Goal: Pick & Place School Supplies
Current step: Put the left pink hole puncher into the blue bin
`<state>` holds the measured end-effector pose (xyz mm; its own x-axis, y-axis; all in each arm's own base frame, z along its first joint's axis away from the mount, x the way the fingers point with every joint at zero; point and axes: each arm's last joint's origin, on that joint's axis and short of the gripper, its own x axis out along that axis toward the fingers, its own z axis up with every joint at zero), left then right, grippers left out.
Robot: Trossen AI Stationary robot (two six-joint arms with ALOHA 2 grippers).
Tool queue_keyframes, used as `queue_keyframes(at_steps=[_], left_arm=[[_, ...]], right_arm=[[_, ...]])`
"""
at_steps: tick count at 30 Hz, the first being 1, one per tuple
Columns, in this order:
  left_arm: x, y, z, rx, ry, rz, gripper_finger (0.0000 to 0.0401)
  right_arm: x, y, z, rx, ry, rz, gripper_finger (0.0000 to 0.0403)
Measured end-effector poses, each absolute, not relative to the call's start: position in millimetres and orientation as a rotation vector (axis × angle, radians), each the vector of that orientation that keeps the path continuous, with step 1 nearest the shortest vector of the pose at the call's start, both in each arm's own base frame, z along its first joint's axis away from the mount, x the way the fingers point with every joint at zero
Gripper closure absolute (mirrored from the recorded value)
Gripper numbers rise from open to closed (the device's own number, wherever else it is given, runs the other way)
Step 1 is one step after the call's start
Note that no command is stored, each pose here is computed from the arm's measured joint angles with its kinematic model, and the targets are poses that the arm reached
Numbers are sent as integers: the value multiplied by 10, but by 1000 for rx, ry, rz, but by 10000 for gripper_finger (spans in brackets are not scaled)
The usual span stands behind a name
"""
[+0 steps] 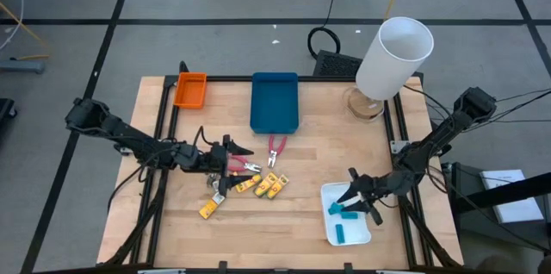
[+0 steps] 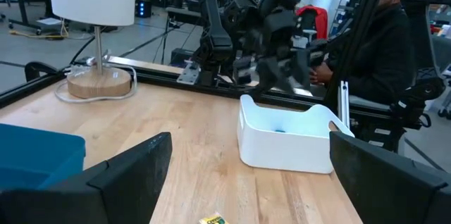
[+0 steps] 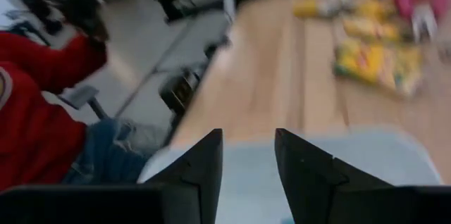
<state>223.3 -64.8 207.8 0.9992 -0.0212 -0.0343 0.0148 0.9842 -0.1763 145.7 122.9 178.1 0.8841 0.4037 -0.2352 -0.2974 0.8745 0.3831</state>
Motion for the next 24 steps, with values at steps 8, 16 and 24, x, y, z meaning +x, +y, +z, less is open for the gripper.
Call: queue_keyframes(at_steps=[8, 16, 24], left_arm=[[2233, -648, 2079, -177, 35, -18, 13], [2233, -648, 2068, -357, 48, -13, 13], [2233, -589, 2004, -413, 81, 134, 13]], right_arm=[[1447, 1218, 2026, 127, 52, 433, 284], [1405, 1177, 2272, -48, -212, 416, 283], [1477, 1048, 2246, -48, -160, 130, 280]])
